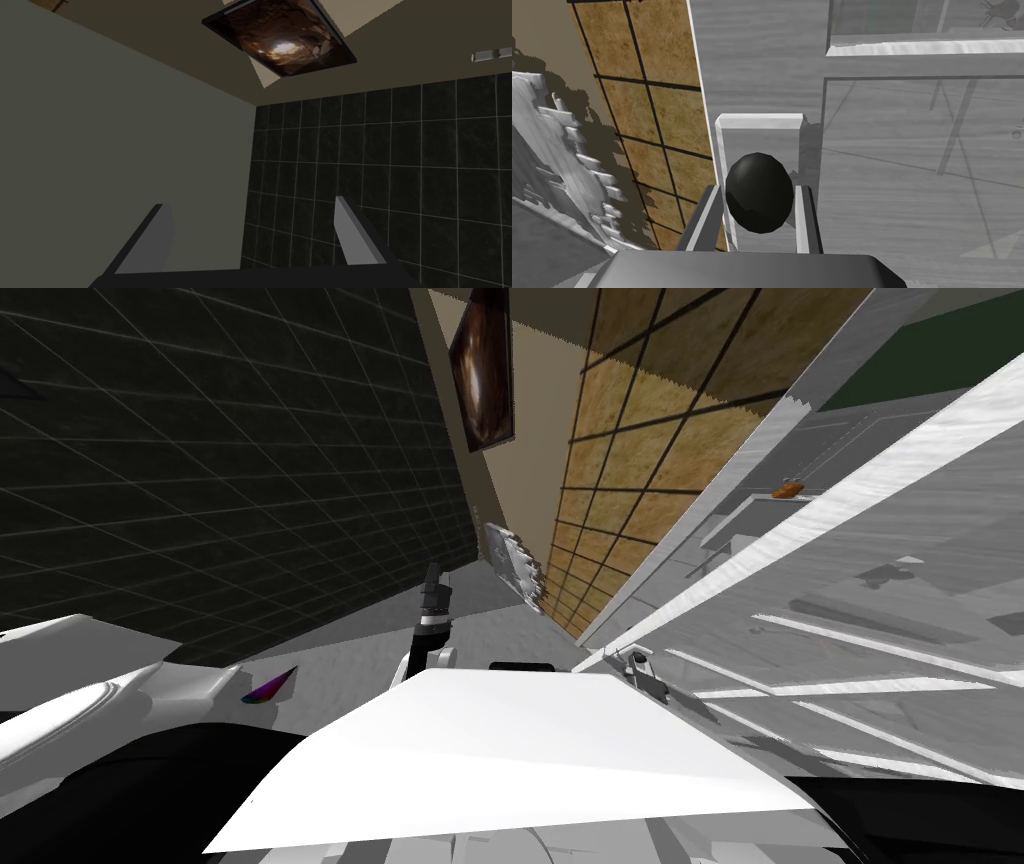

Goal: Pull the door open

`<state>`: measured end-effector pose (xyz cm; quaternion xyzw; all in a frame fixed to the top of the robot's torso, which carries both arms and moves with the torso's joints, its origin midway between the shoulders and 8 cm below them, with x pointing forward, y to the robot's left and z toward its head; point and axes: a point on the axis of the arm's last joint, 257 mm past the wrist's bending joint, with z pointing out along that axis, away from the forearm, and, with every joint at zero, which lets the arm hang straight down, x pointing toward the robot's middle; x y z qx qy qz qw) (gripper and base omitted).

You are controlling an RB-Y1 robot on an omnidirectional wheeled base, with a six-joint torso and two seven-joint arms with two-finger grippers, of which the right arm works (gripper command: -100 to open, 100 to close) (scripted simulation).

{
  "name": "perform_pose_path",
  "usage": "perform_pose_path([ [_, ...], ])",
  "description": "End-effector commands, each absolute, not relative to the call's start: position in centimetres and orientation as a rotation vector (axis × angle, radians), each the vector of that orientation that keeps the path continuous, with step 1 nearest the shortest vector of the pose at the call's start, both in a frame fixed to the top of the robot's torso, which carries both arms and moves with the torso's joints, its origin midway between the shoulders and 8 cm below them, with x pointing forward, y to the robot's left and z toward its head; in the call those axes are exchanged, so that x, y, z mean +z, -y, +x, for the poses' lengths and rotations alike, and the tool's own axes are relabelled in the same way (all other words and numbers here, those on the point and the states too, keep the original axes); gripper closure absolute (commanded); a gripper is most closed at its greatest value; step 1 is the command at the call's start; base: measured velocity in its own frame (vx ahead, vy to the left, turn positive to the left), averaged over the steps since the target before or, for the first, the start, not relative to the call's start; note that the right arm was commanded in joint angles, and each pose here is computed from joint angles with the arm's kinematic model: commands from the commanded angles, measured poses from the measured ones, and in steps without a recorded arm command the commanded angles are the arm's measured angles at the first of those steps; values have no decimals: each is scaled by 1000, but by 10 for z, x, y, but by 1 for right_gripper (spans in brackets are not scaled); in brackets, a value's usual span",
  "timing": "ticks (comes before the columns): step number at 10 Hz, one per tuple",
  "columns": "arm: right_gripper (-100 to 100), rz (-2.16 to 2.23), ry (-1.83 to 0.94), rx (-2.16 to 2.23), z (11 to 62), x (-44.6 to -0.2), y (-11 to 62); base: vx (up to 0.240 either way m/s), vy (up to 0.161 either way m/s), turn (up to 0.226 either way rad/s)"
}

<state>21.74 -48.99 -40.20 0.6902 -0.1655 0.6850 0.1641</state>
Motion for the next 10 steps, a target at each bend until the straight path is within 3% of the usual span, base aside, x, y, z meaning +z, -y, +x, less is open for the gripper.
perform_pose_path([
  [1,100,1985,440,1974,218,-401,481,-155,7,48],
  [5,100,2030,361,2027,219,-400,456,-238,-7,58],
  [6,-100,2013,389,2010,214,-400,462,-184,78,-85],
  [10,-100,2002,407,2000,206,-400,465,-87,124,-82],
])
